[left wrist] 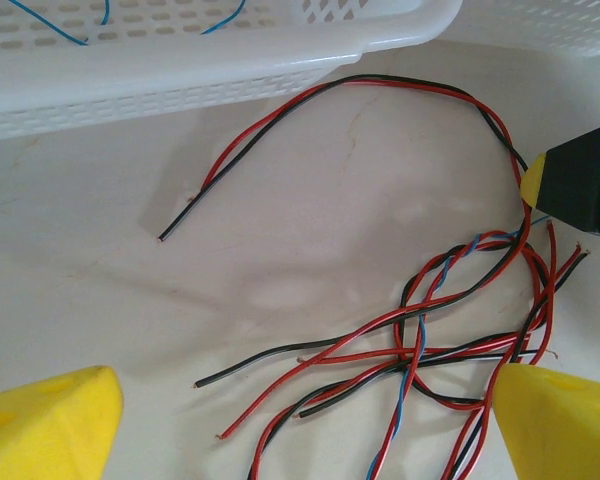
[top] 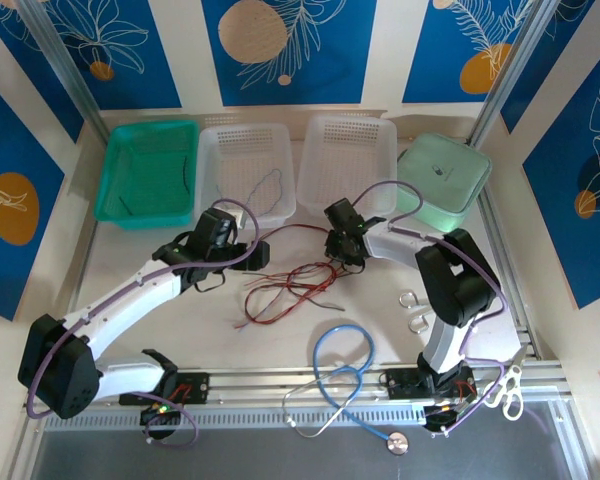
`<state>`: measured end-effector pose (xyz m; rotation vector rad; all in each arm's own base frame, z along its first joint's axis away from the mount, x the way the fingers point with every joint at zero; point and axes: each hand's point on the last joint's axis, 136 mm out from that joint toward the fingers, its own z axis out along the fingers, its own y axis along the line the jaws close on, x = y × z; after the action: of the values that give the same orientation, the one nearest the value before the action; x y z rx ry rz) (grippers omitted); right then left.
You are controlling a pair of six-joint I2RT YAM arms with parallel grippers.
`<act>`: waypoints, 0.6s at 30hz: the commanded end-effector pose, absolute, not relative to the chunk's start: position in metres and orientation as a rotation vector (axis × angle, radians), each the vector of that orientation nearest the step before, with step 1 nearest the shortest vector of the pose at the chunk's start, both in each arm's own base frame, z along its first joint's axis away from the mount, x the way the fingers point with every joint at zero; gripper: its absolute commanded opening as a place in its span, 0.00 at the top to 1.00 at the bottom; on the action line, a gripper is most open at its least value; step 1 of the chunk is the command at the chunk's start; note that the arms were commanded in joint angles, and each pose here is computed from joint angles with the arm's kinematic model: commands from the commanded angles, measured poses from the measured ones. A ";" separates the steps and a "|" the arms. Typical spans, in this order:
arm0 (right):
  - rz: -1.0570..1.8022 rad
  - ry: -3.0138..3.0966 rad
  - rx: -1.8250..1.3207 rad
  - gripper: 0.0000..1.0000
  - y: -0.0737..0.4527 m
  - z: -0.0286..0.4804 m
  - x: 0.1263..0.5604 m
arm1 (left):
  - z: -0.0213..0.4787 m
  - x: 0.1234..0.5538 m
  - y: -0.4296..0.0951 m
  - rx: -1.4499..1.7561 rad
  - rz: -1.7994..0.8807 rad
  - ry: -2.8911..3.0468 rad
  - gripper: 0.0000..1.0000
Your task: Untangle the cables
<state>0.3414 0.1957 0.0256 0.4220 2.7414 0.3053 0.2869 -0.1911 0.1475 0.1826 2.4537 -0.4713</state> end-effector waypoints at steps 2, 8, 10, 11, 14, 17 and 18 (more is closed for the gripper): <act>0.303 2.727 0.412 0.79 0.201 0.026 0.351 | 0.152 0.286 -0.190 0.189 -0.455 2.431 0.05; 0.300 2.730 0.397 0.91 0.200 0.026 0.351 | 0.153 0.286 -0.189 0.180 -0.456 2.428 0.06; 0.312 2.720 0.384 0.96 0.202 0.033 0.351 | 0.156 0.287 -0.189 0.169 -0.464 2.417 0.06; 0.317 2.712 0.380 0.98 0.202 0.036 0.351 | 0.157 0.287 -0.189 0.162 -0.470 2.413 0.06; 0.365 2.689 0.364 1.00 0.204 0.050 0.348 | 0.161 0.287 -0.192 0.141 -0.498 2.415 0.07; 0.418 2.656 0.329 1.00 0.207 0.069 0.342 | 0.166 0.286 -0.199 0.111 -0.567 2.416 0.07; 0.431 2.640 0.313 1.00 0.208 0.076 0.340 | 0.168 0.286 -0.203 0.095 -0.604 2.413 0.07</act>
<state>0.3447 0.2015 0.0491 0.3695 2.6901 0.3611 0.2861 -0.1911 0.1530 0.1288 2.4453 -0.5023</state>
